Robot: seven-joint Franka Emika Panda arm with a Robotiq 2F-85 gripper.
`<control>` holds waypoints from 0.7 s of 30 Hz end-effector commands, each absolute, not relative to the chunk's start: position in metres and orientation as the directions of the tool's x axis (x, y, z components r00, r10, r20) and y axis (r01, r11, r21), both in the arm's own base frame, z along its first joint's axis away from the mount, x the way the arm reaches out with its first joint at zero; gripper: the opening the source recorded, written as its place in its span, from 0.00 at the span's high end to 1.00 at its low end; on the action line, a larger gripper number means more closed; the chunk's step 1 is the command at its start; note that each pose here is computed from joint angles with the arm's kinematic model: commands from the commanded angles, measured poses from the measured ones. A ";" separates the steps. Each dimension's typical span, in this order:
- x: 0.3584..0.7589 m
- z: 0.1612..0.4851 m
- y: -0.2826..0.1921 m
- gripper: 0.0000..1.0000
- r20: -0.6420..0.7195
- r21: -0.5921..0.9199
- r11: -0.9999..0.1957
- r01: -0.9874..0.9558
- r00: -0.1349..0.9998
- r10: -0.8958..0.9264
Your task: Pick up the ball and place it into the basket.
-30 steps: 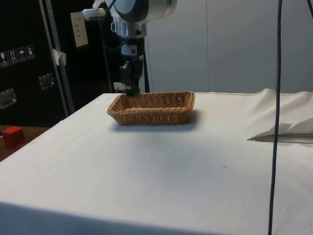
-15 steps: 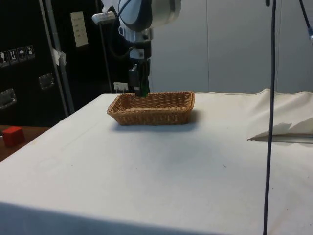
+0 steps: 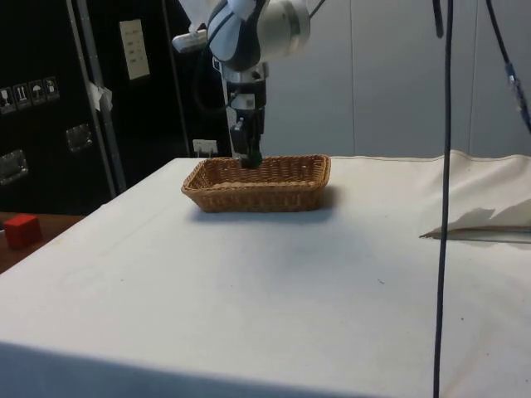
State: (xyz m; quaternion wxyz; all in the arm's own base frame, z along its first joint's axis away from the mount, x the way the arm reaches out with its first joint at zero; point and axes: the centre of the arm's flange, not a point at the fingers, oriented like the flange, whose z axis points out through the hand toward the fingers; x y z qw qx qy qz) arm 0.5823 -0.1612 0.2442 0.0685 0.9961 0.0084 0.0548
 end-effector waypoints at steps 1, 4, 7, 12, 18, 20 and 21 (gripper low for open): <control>0.583 0.240 -0.164 0.98 0.116 0.135 -0.991 0.009 0.993 0.025; 0.582 0.230 -0.168 0.98 0.114 0.142 -0.990 0.006 0.993 0.023; 0.581 0.220 -0.170 0.98 0.113 0.145 -0.989 0.003 0.993 0.020; 0.580 0.203 -0.170 0.98 0.106 0.144 -0.990 0.000 0.994 0.015; 0.580 0.195 -0.172 0.98 0.093 0.148 -0.989 -0.006 0.996 0.008; 0.580 0.196 -0.171 0.98 0.102 0.140 -0.990 -0.005 0.995 0.009; 0.580 0.196 -0.172 0.98 0.100 0.141 -0.990 -0.007 0.995 0.007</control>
